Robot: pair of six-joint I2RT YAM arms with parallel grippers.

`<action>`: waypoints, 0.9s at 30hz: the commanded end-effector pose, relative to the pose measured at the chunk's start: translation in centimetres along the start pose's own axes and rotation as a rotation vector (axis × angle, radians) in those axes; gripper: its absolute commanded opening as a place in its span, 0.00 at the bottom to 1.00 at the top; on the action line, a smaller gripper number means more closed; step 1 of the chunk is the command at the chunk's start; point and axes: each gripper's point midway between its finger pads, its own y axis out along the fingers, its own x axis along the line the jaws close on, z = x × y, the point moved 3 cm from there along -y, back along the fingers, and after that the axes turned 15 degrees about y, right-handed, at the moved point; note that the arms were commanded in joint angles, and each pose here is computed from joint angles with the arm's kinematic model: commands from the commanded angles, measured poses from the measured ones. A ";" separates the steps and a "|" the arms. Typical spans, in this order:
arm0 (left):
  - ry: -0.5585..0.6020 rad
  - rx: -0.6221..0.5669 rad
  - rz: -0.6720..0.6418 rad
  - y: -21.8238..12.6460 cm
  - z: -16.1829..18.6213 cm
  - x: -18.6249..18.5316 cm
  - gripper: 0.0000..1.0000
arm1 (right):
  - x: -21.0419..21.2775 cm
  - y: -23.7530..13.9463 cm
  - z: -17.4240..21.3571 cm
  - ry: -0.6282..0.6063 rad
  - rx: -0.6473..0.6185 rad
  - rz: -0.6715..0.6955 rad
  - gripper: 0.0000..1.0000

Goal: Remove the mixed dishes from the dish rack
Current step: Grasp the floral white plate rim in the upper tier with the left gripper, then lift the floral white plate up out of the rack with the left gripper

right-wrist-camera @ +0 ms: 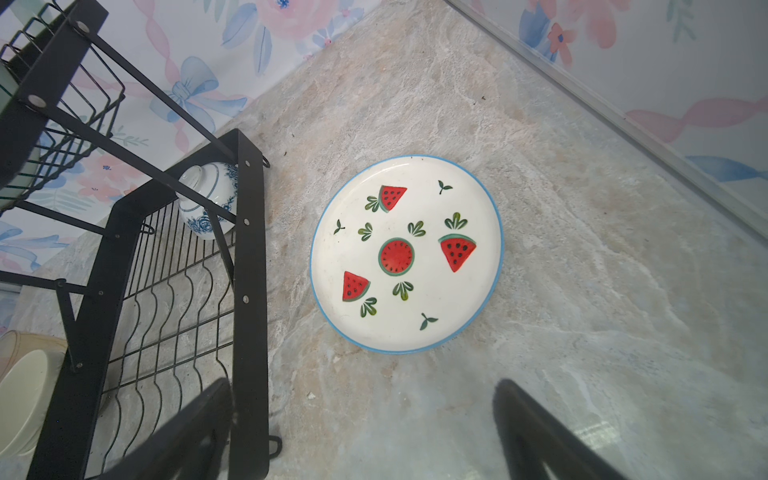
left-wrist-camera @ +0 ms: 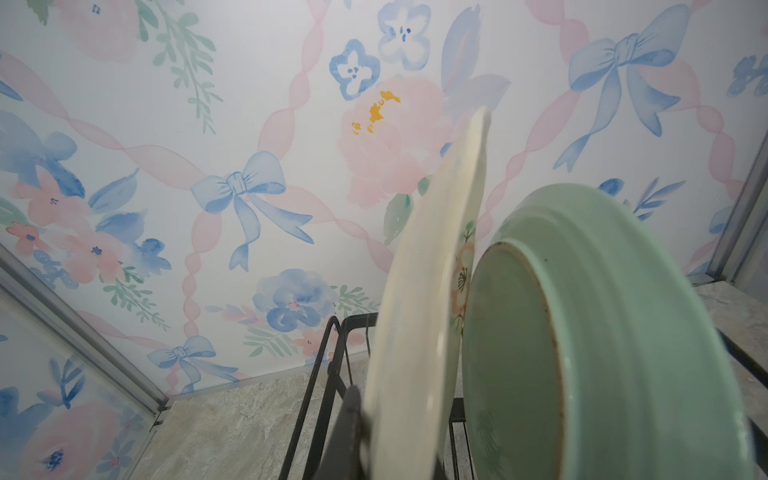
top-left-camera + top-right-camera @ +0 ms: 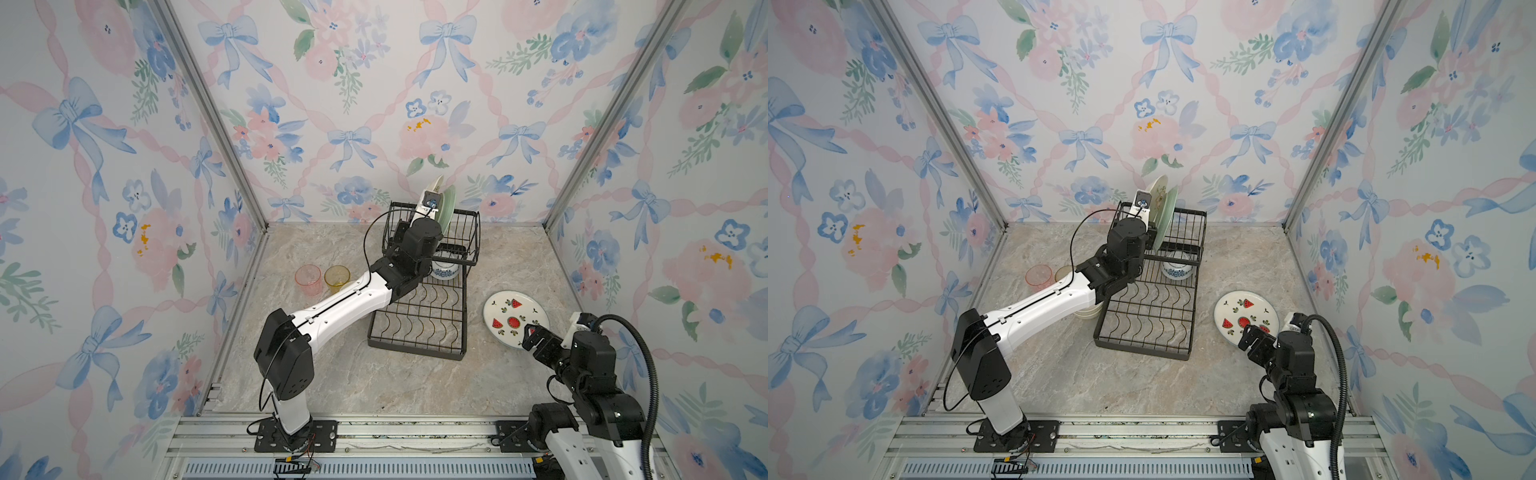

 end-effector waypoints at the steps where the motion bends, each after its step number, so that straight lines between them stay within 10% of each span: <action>1: -0.184 -0.165 -0.079 -3.0 -5.8 5.5 0.00 | 0.6 -0.5 -0.5 -0.012 -0.007 -0.020 0.99; 27: -0.443 -0.242 -0.078 -12.5 -3.6 14.3 0.00 | 6.0 -2.6 -0.7 0.023 0.078 -0.315 0.99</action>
